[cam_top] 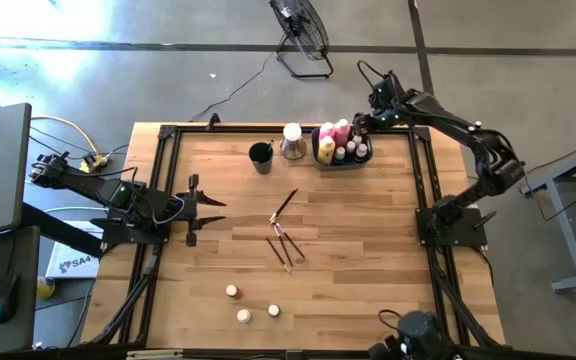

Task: Pick & Place Paint Supplies
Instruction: Put the small yellow paint bottle into the blue bin

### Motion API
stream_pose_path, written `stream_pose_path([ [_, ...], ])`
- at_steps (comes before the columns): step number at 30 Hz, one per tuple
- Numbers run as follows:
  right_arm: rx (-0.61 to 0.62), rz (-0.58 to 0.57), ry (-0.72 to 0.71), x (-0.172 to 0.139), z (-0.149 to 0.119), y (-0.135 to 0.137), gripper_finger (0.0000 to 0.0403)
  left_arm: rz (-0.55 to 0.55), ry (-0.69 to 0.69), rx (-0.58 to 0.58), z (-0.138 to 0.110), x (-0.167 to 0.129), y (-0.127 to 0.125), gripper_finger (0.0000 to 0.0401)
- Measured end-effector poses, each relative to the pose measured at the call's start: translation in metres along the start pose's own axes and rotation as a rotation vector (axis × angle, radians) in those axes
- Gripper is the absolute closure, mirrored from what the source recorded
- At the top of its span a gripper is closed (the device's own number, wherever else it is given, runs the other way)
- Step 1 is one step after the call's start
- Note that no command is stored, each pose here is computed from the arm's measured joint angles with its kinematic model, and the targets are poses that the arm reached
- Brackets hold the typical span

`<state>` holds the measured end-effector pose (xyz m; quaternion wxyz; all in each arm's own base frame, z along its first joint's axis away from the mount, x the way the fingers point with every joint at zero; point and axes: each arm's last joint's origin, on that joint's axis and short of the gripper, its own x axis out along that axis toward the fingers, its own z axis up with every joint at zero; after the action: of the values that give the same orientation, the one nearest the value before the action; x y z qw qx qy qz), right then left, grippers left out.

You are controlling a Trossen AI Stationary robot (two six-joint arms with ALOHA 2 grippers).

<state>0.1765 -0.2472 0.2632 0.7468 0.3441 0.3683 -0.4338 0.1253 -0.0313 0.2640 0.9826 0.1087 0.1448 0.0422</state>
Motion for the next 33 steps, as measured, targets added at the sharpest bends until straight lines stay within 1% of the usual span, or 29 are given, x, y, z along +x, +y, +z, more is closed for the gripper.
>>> stream_pose_path([
  [4,0.001,-0.012,0.024,0.009,0.0,-0.001,0.0286,0.0,0.0,0.0,0.0,0.0,0.0,0.0258],
  [10,0.007,-0.031,0.044,0.021,0.0,-0.002,0.028,0.0,0.0,0.0,0.0,0.0,0.0,0.0258],
  [17,0.011,-0.048,0.081,0.039,0.0,-0.003,0.0286,0.0,0.0,0.002,0.0,0.0,0.0,0.0258],
  [22,0.012,-0.053,0.089,0.046,0.0,-0.004,0.0279,0.0,0.0,0.002,0.0,0.0,0.0,0.0258],
  [27,0.011,-0.049,0.071,0.047,0.002,-0.003,0.0283,0.0,0.0,0.002,0.0,0.0,0.0,0.0258],
  [29,0.011,-0.042,0.063,0.047,0.002,-0.003,0.0279,0.0,0.0,0.002,0.0,0.0,0.0,0.0258],
  [33,0.01,-0.03,0.047,0.047,0.004,-0.002,0.0256,-0.001,0.0,0.002,0.0,0.0,0.0,0.0258],
])
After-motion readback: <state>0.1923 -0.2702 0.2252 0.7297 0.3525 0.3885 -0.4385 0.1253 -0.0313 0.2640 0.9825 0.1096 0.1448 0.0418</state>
